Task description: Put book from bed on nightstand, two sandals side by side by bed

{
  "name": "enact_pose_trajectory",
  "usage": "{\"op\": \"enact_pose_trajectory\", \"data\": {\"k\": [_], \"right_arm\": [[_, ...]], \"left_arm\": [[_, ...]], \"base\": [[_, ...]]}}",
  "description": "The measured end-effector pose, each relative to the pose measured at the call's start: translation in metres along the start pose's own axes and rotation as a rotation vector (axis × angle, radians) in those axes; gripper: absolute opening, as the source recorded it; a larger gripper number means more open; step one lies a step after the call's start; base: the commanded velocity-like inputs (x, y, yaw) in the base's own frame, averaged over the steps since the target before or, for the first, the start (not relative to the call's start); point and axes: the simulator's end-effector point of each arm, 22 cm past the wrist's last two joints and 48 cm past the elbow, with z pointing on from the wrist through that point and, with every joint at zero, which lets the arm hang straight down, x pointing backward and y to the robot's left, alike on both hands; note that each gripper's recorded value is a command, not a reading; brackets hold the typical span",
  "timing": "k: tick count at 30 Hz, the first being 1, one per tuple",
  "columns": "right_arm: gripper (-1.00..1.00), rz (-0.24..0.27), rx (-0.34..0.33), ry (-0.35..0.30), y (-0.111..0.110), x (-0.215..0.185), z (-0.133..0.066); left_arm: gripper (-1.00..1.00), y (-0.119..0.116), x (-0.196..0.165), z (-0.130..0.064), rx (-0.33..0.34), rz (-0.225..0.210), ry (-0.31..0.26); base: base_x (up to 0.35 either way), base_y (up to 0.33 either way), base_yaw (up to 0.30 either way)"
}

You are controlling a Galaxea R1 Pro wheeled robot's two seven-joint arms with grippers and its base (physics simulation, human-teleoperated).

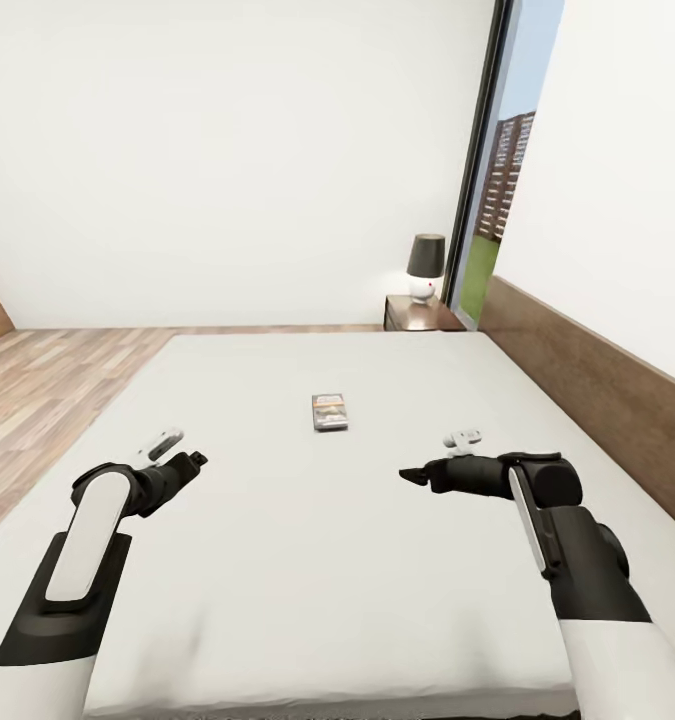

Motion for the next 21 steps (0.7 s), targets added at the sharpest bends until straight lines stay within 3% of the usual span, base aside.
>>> {"op": "enact_pose_trajectory", "data": {"k": [7, 12, 13, 16, 17, 19, 20, 21], "right_arm": [[1.00, 0.028, 0.030, 0.040, -0.014, 0.011, 0.013], [1.00, 0.068, 0.098, 0.102, -0.041, 0.023, 0.033], [1.00, 0.066, 0.110, 0.110, -0.054, 0.024, 0.047], [1.00, 0.067, 0.110, 0.116, -0.061, 0.027, 0.058], [1.00, 0.071, 0.107, 0.128, -0.067, 0.032, 0.069], [1.00, 0.063, 0.101, 0.116, -0.068, 0.032, 0.073], [1.00, 0.036, 0.092, 0.074, -0.066, 0.020, 0.071], [1.00, 0.024, 0.085, 0.054, -0.064, 0.012, 0.068]], "left_arm": [[1.00, 0.002, 0.005, 0.005, -0.007, 0.004, 0.012], [1.00, 0.004, 0.009, 0.010, -0.013, 0.007, 0.020], [1.00, 0.006, 0.010, 0.012, -0.018, 0.009, 0.024], [1.00, 0.009, 0.016, 0.015, -0.026, 0.013, 0.036], [1.00, 0.012, 0.043, 0.020, -0.031, 0.052, 0.078], [1.00, 0.007, 0.060, 0.022, -0.018, 0.082, 0.100], [1.00, -0.004, 0.082, 0.019, 0.010, 0.131, 0.123], [1.00, -0.006, 0.087, 0.019, 0.014, 0.146, 0.129]], "base": [[0.000, 0.000, 0.000], [0.000, 0.000, 0.000], [0.000, 0.000, 0.000], [0.000, 0.000, 0.000], [0.000, 0.000, 0.000], [0.000, 0.000, 0.000], [0.000, 0.000, 0.000], [0.000, 0.000, 0.000]]}}
